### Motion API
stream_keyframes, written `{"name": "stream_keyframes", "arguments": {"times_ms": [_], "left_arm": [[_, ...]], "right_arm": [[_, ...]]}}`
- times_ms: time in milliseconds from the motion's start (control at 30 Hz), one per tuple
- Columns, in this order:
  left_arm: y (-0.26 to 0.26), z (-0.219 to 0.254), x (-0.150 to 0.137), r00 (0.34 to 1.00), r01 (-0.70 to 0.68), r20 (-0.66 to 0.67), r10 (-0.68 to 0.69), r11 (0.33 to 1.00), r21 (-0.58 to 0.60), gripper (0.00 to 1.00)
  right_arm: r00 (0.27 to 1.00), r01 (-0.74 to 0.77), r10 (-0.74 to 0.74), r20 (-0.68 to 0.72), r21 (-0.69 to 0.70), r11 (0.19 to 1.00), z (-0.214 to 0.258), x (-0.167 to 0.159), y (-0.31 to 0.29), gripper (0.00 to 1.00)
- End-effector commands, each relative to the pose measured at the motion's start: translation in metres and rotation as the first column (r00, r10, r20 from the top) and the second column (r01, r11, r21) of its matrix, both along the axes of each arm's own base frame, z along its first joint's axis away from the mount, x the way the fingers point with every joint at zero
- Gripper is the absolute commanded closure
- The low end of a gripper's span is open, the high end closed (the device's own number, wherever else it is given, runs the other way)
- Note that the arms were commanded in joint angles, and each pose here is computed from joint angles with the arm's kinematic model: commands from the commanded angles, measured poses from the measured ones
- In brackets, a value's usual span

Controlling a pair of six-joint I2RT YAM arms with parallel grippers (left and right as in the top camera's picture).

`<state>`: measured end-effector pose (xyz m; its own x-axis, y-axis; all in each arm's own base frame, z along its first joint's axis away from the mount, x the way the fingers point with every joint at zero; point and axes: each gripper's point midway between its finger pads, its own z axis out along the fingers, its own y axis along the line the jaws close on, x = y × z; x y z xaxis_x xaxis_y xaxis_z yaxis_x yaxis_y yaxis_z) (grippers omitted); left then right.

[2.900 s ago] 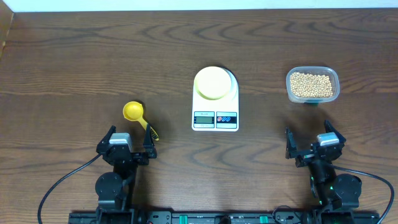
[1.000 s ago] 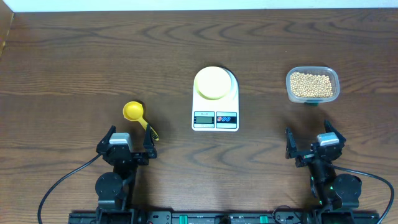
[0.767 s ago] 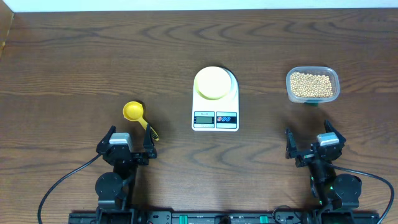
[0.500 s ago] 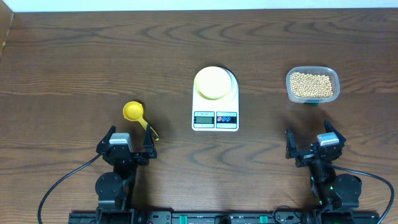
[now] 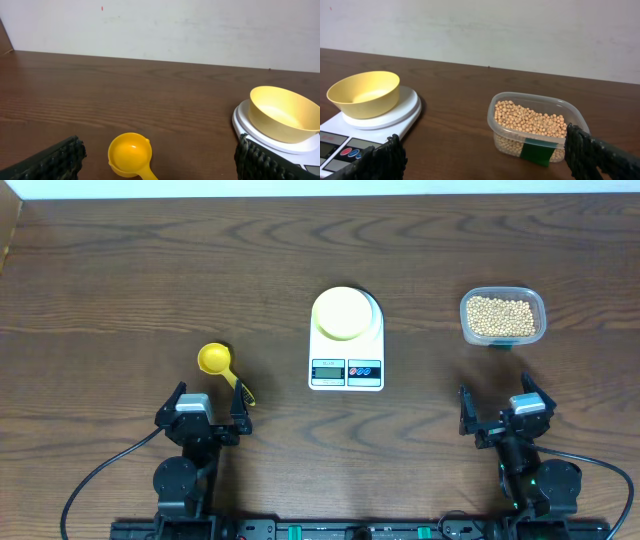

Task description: Scoop item into bowl and weigh 50g on scale

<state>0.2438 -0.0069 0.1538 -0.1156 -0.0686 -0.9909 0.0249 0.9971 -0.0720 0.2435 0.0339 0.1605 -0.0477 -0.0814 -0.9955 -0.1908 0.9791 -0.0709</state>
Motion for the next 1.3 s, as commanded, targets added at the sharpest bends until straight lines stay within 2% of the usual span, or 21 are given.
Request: {"name": "stream_keyframes", "arguments": {"times_ms": [0,533,667,800,933,1033,1100,1267], "left_arm": [[0.001,-0.018,0.0,0.999,-0.007,-0.043,0.007,1.0,-0.004,0.02],[0.003,-0.013,0.001,1.0,-0.017,-0.024,0.017,1.0,-0.003,0.02],[-0.004,0.032,0.003,0.988,0.024,0.155,-0.023,1.0,-0.007,0.02],[-0.004,0.103,-0.01,0.918,0.031,0.395,-0.026,1.0,-0.006,0.02],[-0.004,0.146,-0.023,0.888,0.031,0.46,-0.026,1.0,-0.005,0.02],[-0.002,0.167,-0.026,0.899,0.017,0.438,-0.011,1.0,-0.01,0.02],[0.005,0.174,-0.024,0.929,-0.023,0.369,0.029,1.0,-0.021,0.02],[0.022,0.183,-0.019,0.988,-0.123,0.095,0.123,0.992,-0.008,0.02]], "right_arm": [[1.0,-0.009,0.009,-0.002,-0.009,1.0,-0.002,0.0,0.002,0.01],[1.0,-0.009,0.009,-0.002,-0.009,1.0,-0.002,0.0,0.002,0.01],[1.0,-0.009,0.009,-0.002,-0.009,1.0,-0.002,0.0,0.002,0.01],[1.0,-0.009,0.009,-0.002,-0.009,1.0,-0.002,0.0,0.002,0.01],[1.0,-0.009,0.009,-0.002,-0.009,1.0,-0.002,0.0,0.002,0.01],[1.0,-0.009,0.009,-0.002,-0.009,1.0,-0.002,0.0,0.002,0.01],[1.0,-0.009,0.009,-0.002,-0.009,1.0,-0.002,0.0,0.002,0.01],[1.0,-0.009,0.009,-0.002,-0.009,1.0,-0.002,0.0,0.002,0.01]]}}
